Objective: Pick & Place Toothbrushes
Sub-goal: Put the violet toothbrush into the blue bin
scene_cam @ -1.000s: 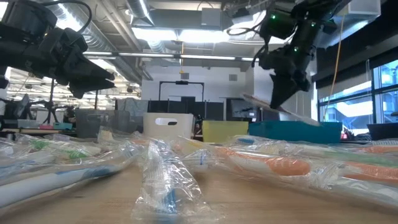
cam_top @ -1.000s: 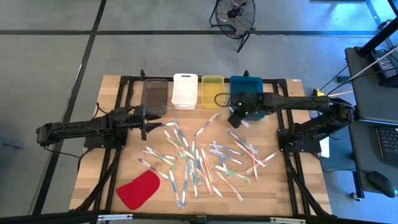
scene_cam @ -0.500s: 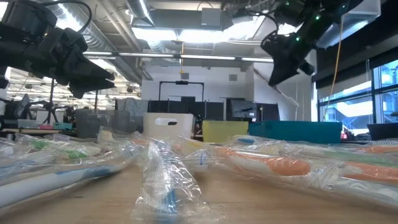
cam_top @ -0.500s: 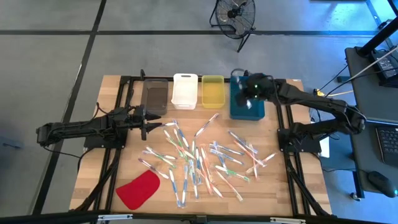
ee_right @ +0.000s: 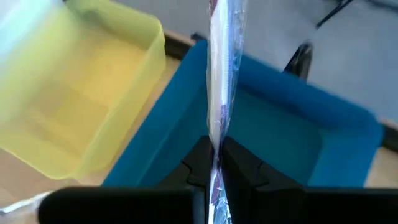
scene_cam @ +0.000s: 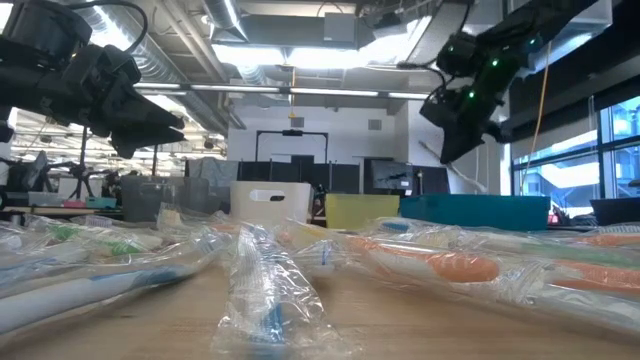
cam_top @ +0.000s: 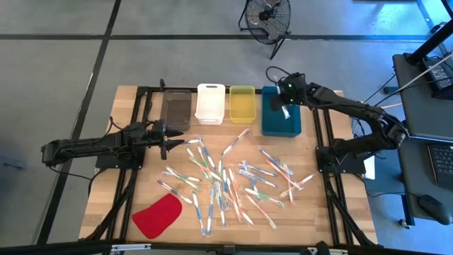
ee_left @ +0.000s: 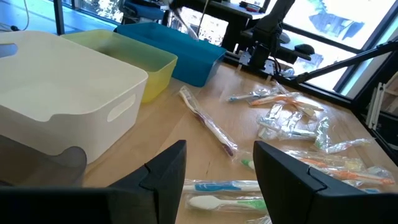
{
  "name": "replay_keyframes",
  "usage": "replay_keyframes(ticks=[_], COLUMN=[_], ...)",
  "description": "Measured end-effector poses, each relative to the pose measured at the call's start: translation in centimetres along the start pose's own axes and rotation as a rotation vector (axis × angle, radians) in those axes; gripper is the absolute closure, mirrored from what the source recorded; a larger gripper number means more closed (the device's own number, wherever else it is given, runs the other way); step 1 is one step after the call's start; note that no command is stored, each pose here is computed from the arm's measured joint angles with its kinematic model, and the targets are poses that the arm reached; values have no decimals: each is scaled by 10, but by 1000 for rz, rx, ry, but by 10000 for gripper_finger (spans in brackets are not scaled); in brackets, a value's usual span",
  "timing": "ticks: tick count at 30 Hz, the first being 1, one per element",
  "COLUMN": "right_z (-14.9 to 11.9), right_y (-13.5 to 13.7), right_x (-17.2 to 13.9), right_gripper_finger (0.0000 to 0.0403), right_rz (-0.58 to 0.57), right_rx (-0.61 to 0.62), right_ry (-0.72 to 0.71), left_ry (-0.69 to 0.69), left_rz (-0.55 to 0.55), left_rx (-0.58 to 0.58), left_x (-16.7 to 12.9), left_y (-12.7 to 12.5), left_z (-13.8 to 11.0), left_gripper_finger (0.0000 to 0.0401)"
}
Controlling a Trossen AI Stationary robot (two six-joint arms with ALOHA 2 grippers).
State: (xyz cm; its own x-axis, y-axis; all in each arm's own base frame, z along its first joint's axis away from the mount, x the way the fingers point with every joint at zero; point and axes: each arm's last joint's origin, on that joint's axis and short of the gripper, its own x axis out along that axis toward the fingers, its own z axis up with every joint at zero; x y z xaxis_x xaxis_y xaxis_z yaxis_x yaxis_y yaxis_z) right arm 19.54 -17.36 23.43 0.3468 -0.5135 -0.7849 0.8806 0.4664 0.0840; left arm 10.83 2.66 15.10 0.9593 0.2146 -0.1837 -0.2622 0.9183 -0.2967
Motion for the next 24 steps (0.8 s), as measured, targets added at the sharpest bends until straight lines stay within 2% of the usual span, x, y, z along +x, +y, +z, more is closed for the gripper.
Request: replay_keyframes(ticks=[7,12,16,24], right_z=[-5,-6,8,28], right_y=[-3,-9,-11,-5], right_x=[23,28,22,21], right_gripper_finger=[374,374,374,374], right_rz=[46,13,-29,-18], right_rx=[20,35,17,12], right_ry=[121,186,235,276], left_ry=[0,0,0,-1], left_rz=[0,0,0,2], left_rx=[0,0,0,0], left_x=[0,0,0,0], left_y=[0,0,0,0], left_z=[0,0,0,0], left_gripper_finger=[219,219,219,219])
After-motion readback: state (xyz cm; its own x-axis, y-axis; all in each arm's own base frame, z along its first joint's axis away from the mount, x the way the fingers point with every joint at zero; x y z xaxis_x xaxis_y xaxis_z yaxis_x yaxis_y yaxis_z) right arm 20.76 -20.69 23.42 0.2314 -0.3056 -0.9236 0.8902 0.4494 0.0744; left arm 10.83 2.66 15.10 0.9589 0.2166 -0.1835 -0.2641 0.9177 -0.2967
